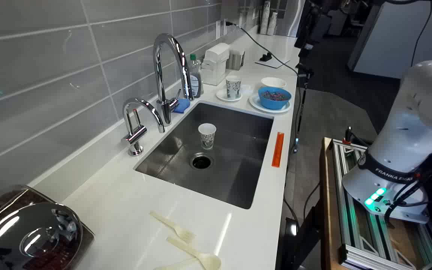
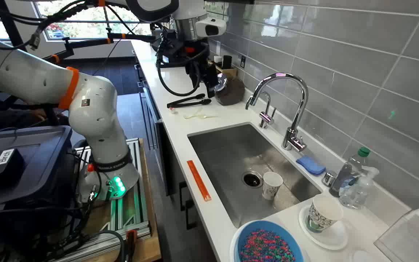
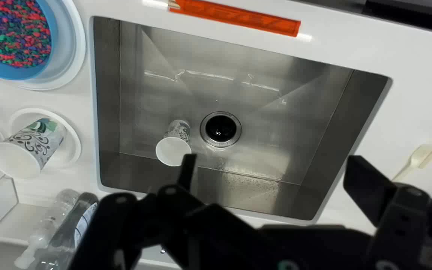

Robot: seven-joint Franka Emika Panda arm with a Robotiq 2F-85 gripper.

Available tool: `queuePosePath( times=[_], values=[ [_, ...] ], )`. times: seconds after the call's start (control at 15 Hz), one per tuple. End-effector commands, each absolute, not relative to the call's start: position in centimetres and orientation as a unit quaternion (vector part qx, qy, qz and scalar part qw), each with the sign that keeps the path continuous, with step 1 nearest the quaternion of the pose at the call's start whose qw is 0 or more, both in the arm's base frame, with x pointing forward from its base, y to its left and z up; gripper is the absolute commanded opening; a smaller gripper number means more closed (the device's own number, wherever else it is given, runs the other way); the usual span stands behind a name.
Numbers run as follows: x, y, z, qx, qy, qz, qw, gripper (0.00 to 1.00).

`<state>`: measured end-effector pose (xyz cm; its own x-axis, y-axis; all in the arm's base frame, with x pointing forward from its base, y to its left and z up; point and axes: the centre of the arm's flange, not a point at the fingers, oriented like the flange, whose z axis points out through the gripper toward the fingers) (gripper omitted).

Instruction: Open the faucet on the right then push it to the right side of the sink.

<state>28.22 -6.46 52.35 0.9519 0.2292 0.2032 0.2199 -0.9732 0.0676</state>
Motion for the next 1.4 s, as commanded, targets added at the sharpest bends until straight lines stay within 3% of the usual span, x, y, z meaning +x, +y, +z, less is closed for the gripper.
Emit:
queuePosePath(
  times=[0.0, 0.4, 0.6, 1.0, 1.27, 1.33],
  values=[
    [28.2, -6.5, 52.4, 0.988, 0.114, 0.105, 0.022, 1.0],
    [28.2, -6.5, 52.4, 0.988, 0.114, 0.105, 0.022, 1.0],
    [31.4, -6.4, 52.2, 0.986, 0.109, 0.115, 0.049, 1.0],
    [38.4, -6.8, 49.3, 0.967, 0.083, 0.228, 0.075, 1.0],
    [41.2, -7.6, 45.5, 0.967, 0.048, 0.243, 0.062, 1.0],
    [38.9, -7.3, 47.6, 0.964, 0.069, 0.248, 0.062, 1.0]
  ],
)
